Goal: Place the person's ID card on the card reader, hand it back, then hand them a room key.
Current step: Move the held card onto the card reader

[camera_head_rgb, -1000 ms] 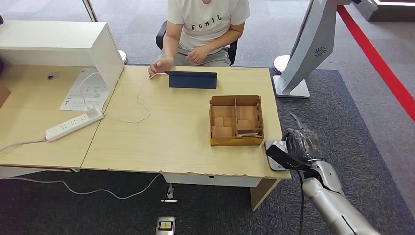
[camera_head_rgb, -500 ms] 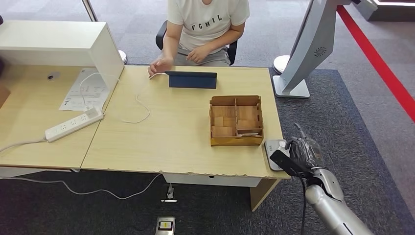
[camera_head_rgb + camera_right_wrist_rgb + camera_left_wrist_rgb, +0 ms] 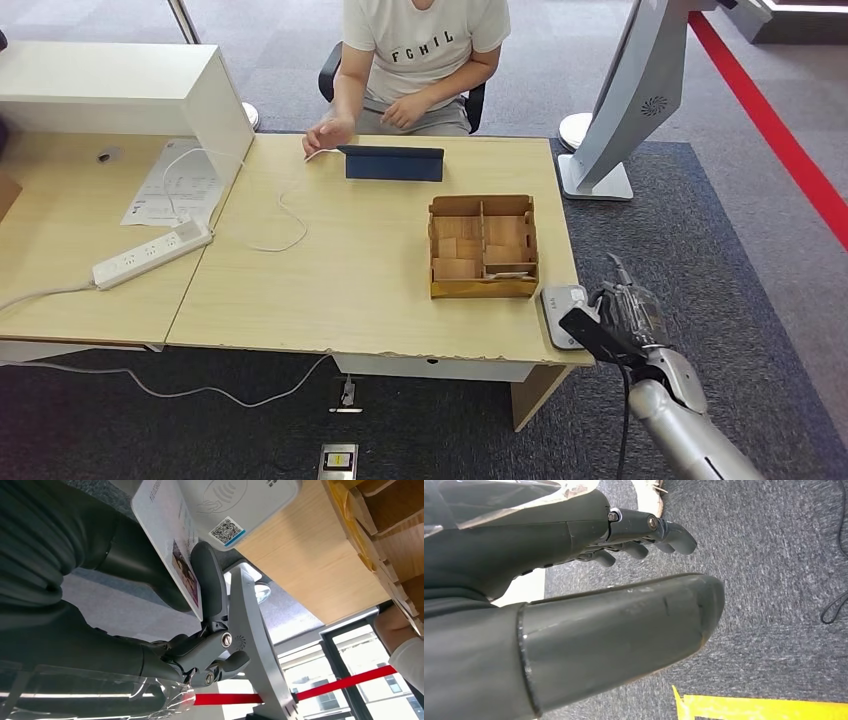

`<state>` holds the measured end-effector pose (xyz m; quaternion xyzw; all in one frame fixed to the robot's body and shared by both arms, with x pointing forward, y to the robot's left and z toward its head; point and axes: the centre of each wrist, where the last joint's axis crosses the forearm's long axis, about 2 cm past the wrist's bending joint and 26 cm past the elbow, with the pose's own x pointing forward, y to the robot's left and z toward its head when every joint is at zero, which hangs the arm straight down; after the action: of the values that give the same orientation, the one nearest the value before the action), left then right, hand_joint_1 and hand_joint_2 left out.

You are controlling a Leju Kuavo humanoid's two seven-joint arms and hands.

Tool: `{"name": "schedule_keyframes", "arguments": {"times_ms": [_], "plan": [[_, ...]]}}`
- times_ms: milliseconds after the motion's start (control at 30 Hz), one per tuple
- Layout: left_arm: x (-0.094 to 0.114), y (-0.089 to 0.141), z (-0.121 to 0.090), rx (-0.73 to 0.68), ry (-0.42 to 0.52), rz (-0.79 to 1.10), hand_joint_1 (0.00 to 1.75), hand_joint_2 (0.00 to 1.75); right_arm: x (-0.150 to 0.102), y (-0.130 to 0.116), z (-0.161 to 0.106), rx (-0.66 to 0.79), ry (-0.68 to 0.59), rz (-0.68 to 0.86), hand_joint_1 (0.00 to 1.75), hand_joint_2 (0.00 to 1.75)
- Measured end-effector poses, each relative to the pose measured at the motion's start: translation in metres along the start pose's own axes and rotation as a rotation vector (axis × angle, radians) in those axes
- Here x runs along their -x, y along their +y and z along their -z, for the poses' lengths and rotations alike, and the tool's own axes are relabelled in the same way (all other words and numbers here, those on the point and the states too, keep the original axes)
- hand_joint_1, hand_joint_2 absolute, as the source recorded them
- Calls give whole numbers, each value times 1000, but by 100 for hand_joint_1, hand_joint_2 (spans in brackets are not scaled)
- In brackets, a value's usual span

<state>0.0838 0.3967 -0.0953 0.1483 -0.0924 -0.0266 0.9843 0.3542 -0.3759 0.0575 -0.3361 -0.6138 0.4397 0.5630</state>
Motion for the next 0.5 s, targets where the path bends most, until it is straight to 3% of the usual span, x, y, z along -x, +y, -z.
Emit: {"name": "schedule_keyframes", "arguments": {"times_ms": [233,500], "plan": [[0,0,0,1,2,5,0,0,-20,-25,29,101,-94,-45,175,175],[0,-1,0,18,-10,20,0,0,-103,-100,96,241,-287,-48,175,175]]}}
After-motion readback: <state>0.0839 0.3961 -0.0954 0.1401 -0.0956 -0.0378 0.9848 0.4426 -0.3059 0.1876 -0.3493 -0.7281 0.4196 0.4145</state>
